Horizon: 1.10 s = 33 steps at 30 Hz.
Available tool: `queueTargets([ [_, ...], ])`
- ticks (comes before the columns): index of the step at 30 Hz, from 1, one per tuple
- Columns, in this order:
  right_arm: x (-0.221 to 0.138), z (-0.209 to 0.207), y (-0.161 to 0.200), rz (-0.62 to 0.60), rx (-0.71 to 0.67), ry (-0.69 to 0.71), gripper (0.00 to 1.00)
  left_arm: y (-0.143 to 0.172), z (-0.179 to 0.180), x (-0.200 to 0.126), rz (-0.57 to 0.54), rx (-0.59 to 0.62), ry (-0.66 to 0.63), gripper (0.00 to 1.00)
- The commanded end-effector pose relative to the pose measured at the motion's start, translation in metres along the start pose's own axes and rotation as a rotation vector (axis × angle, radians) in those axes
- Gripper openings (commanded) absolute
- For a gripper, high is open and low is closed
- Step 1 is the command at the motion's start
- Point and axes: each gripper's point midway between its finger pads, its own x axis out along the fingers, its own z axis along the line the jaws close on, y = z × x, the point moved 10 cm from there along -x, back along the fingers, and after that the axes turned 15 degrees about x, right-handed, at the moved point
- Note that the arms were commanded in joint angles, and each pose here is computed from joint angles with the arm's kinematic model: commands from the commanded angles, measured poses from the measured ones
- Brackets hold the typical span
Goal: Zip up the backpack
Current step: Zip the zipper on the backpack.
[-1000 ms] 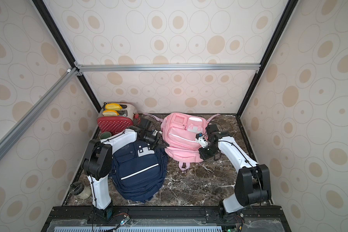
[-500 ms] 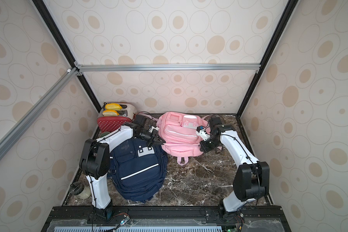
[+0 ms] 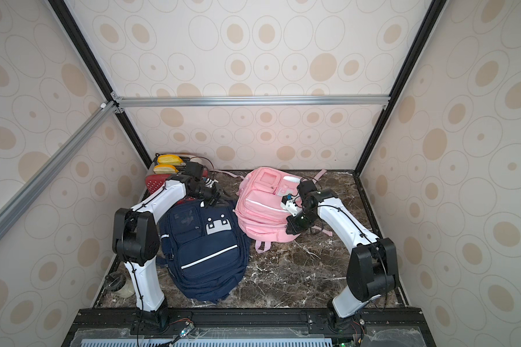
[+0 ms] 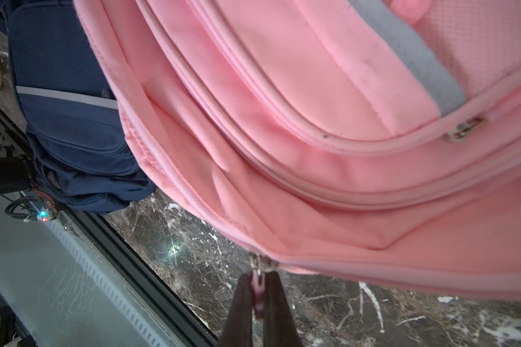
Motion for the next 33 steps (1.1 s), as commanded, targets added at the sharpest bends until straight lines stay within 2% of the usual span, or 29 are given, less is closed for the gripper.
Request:
queueTargets([
  [1,-0.002,0.009,0.0,-0.003,0.024,-0.103,0.0,0.024,-0.041,-0.012,-0.021,0.053,0.04,0.41],
  [9,0.011,0.017,-0.014,-0.012,0.07,-0.321,0.0,0.074,-0.087,0.021,0.037,0.042,0.175,0.46],
  [14,0.013,0.022,-0.022,-0.007,0.055,-0.395,0.0,0.096,-0.087,0.049,0.115,0.033,0.14,0.47],
  [21,-0.006,0.024,-0.021,-0.024,-0.037,-0.28,0.0,0.102,-0.073,0.076,0.165,0.011,0.099,0.5],
  [25,-0.019,0.032,-0.019,-0.091,-0.098,-0.239,0.0,0.097,-0.064,0.091,0.182,0.0,0.078,0.5],
  [31,-0.034,0.065,-0.007,-0.232,-0.349,-0.109,0.0,0.088,-0.059,0.107,0.183,-0.012,0.067,0.52],
  [33,-0.039,0.071,-0.004,-0.295,-0.397,-0.069,0.0,0.086,-0.059,0.11,0.189,-0.016,0.076,0.48],
])
